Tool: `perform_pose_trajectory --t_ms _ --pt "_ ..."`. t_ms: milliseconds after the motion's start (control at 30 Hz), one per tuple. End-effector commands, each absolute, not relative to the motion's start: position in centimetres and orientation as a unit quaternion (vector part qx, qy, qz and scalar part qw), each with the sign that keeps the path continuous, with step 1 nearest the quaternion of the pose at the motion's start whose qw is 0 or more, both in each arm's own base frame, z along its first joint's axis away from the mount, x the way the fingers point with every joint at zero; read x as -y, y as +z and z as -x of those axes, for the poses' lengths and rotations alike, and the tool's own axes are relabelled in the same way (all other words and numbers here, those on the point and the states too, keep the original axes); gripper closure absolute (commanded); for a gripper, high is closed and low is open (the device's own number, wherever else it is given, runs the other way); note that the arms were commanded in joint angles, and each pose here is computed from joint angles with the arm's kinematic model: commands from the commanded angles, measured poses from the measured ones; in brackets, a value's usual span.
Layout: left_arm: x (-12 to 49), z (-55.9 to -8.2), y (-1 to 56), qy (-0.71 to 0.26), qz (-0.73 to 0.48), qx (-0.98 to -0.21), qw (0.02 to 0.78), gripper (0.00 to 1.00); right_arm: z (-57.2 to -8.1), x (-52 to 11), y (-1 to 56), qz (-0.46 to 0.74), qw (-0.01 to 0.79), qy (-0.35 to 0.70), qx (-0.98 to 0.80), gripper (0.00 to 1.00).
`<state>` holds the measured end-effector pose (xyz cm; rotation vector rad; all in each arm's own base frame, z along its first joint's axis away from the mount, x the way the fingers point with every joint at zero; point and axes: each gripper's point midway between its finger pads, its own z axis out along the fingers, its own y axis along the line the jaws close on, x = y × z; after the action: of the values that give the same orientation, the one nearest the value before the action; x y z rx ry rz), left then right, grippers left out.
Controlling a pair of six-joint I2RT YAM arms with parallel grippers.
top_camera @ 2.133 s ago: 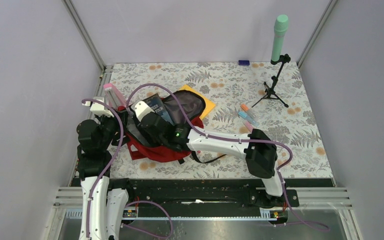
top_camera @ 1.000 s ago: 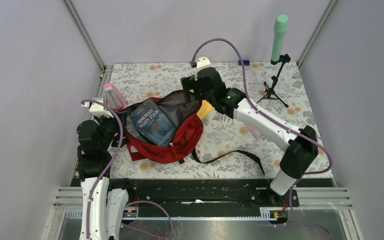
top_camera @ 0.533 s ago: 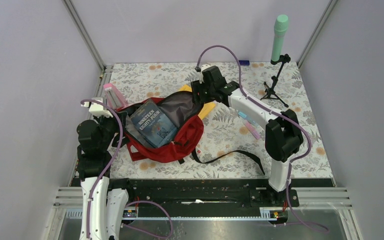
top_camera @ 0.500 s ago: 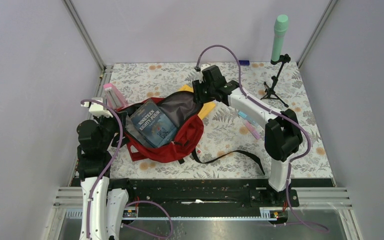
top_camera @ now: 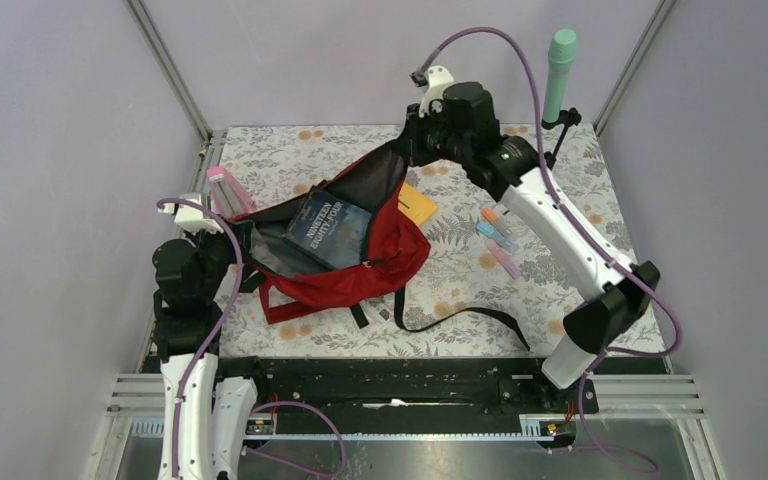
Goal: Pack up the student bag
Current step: Adjust the student bag at the center of the board.
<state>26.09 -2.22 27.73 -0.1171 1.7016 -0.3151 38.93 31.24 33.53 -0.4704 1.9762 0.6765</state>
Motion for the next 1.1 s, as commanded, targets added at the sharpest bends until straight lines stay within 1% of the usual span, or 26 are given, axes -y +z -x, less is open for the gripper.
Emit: perform_pose_trajectory --t_ms 0,67,200,333,433,567,667,733,933,1033,1067 --pt "1.8 -26.0 34.0 -0.133 0.054 -0.688 0.711 1.0 -38.3 -29.5 42.3 0.167 0.574 0.305 -0.742 1.0" --pt "2.4 -25.6 35.2 -0.145 0.043 -0.685 0.712 1.0 -37.6 -29.3 43.6 0.155 0.584 0.322 -0.729 1.0" --pt "4.1 -24.3 39.2 -0.18 0.011 -0.658 0.731 1.0 -36.1 -29.2 46.7 0.145 0.61 0.358 -0.691 1.0" --pt "5.3 -22.9 43.0 -0.206 -0.013 -0.626 0.752 1.0 -35.0 -29.0 49.0 0.144 0.634 0.368 -0.664 1.0" --pt "6.0 -21.7 45.5 -0.222 -0.025 -0.602 0.766 1.0 -34.2 -29.8 49.3 0.156 0.642 0.361 -0.658 1.0" --pt "7.2 -20.9 47.7 -0.256 -0.045 -0.574 0.777 1.0 -33.8 -31.7 48.0 0.176 0.648 0.323 -0.668 1.0" --pt "7.7 -21.3 47.3 -0.272 -0.055 -0.581 0.765 1.0 -33.7 -33.1 46.6 0.182 0.64 0.314 -0.677 1.0" --pt "7.4 -21.8 46.2 -0.264 -0.045 -0.594 0.759 1.0 -33.4 -33.7 45.9 0.186 0.635 0.312 -0.682 1.0" --pt "4.0 -23.3 42.1 -0.192 0.03 -0.628 0.753 1.0 -32.4 -35.8 42.5 0.207 0.6 0.324 -0.702 1.0" --pt "1.6 -23.9 40.4 -0.144 0.079 -0.638 0.752 1.0 -32.4 -36.0 40.5 0.211 0.586 0.314 -0.717 0.92" --pt "0.7 -24.0 39.8 -0.126 0.098 -0.641 0.751 1.0 -32.5 -35.8 39.9 0.21 0.585 0.306 -0.721 0.84"
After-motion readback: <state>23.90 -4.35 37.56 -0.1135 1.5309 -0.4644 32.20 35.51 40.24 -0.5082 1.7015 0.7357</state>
